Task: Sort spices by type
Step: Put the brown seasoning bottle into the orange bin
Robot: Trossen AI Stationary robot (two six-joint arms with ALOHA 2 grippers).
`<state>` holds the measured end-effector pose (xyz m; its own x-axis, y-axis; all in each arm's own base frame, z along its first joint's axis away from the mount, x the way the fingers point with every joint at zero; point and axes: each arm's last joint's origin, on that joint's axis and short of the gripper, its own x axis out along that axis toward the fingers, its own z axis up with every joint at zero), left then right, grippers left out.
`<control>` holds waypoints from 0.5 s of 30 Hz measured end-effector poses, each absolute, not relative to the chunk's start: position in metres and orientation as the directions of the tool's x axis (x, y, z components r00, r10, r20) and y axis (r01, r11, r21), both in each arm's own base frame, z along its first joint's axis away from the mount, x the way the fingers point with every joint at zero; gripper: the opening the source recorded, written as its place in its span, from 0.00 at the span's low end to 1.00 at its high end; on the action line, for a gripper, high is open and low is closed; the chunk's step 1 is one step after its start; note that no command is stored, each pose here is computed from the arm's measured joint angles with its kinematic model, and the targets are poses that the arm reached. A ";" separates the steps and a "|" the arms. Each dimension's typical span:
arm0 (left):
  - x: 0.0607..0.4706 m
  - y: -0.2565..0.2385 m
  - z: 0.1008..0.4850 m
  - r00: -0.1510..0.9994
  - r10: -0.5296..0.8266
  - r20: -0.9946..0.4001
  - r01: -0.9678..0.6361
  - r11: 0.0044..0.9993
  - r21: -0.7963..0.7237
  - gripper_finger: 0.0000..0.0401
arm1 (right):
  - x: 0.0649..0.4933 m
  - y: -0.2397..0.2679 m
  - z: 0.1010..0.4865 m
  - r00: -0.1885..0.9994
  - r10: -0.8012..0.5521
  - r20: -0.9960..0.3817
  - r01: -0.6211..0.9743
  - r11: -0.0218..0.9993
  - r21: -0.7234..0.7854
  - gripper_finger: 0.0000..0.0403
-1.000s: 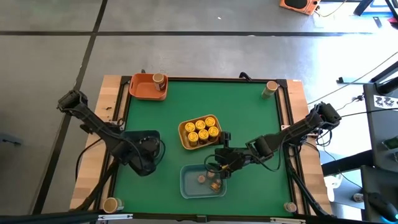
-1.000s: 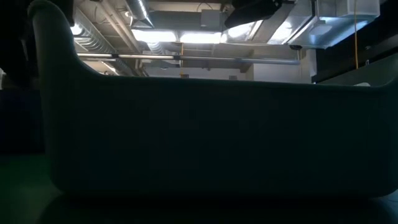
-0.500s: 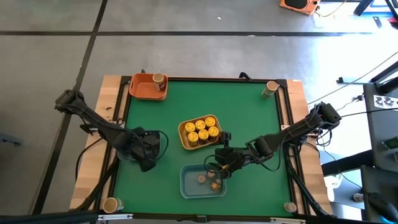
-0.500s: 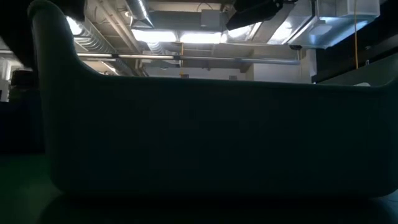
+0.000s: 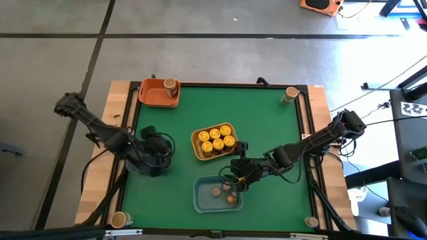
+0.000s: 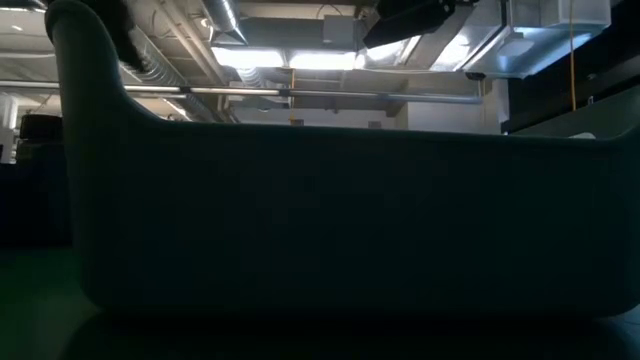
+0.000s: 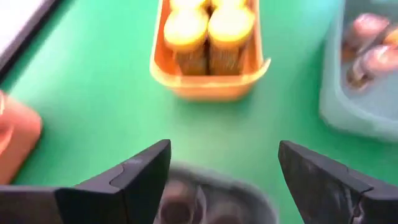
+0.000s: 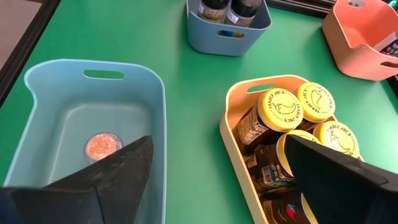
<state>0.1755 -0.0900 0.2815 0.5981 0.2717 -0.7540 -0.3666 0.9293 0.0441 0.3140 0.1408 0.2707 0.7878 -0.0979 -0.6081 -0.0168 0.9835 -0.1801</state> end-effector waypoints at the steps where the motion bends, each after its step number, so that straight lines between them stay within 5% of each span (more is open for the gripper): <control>1: 0.181 -0.090 0.283 0.622 0.262 -0.738 -0.340 0.939 0.047 0.73 | 0.314 0.141 0.271 0.787 -0.097 -0.609 -0.018 0.983 -0.181 0.89; 7: 0.210 -0.110 0.297 0.783 0.089 -0.616 -0.059 0.996 0.069 0.73 | 0.312 0.140 0.269 0.772 -0.094 -0.628 -0.032 0.982 -0.187 0.89; 15: 0.215 -0.167 0.307 0.607 0.107 -0.787 -0.001 0.991 0.134 0.73 | 0.309 0.139 0.266 0.742 -0.112 -0.661 -0.037 0.977 -0.208 0.89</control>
<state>0.2153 -0.1668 0.3072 0.6069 0.1073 -0.7875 -0.0011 0.9910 0.1342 0.3092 0.1387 0.2655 0.7423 -0.1124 -0.6606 -0.0368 0.9775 -0.2077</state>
